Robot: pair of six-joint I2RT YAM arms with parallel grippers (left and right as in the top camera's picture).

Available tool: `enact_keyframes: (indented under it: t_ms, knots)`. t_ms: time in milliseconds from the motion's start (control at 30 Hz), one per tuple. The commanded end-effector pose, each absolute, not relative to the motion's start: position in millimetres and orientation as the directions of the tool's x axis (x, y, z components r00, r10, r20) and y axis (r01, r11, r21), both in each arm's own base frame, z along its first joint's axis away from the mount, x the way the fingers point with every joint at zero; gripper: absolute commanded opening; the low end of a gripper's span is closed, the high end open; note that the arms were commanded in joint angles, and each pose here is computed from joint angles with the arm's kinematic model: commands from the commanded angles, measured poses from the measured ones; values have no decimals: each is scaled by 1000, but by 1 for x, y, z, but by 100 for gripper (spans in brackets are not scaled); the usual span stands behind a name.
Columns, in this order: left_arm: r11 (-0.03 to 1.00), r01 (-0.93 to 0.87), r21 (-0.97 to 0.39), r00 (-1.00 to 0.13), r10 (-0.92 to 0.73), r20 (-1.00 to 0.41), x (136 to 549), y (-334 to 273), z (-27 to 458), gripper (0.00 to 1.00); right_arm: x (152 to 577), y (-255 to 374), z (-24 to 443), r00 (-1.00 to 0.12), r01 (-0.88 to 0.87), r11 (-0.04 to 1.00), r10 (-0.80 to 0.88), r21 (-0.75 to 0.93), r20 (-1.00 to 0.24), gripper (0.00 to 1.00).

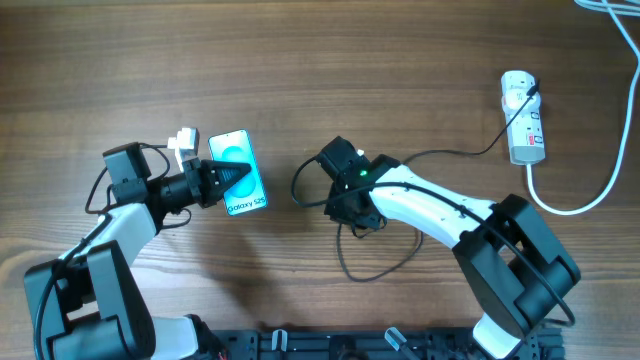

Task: Plug charger to phone and switch on socket
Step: 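Lower the right gripper and grasp the USB-C cable plug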

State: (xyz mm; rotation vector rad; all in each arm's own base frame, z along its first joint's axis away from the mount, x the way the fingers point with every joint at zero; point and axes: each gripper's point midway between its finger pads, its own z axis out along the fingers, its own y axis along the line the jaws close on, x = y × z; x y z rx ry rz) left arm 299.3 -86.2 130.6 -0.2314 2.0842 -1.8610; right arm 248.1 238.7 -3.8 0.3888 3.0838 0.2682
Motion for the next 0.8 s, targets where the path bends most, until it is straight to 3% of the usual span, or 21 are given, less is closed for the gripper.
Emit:
enact_keyframes:
  t_ms: [0,333,467,767]
  knots:
    - [120,142,-983,-928,-329,-174,297,-86,138,4,230,230,-28,-968,246,963,240,108,73,24]
    - [120,142,-983,-928,-329,-174,297,-86,138,4,222,238,-28,-977,191,970,173,149,127,32]
    - [120,142,-983,-928,-329,-174,297,-86,138,4,223,231,-17,-979,168,982,157,88,127,41]
    - [120,143,-983,-928,-329,-175,297,-86,138,4,233,232,-31,-986,139,988,132,61,105,40]
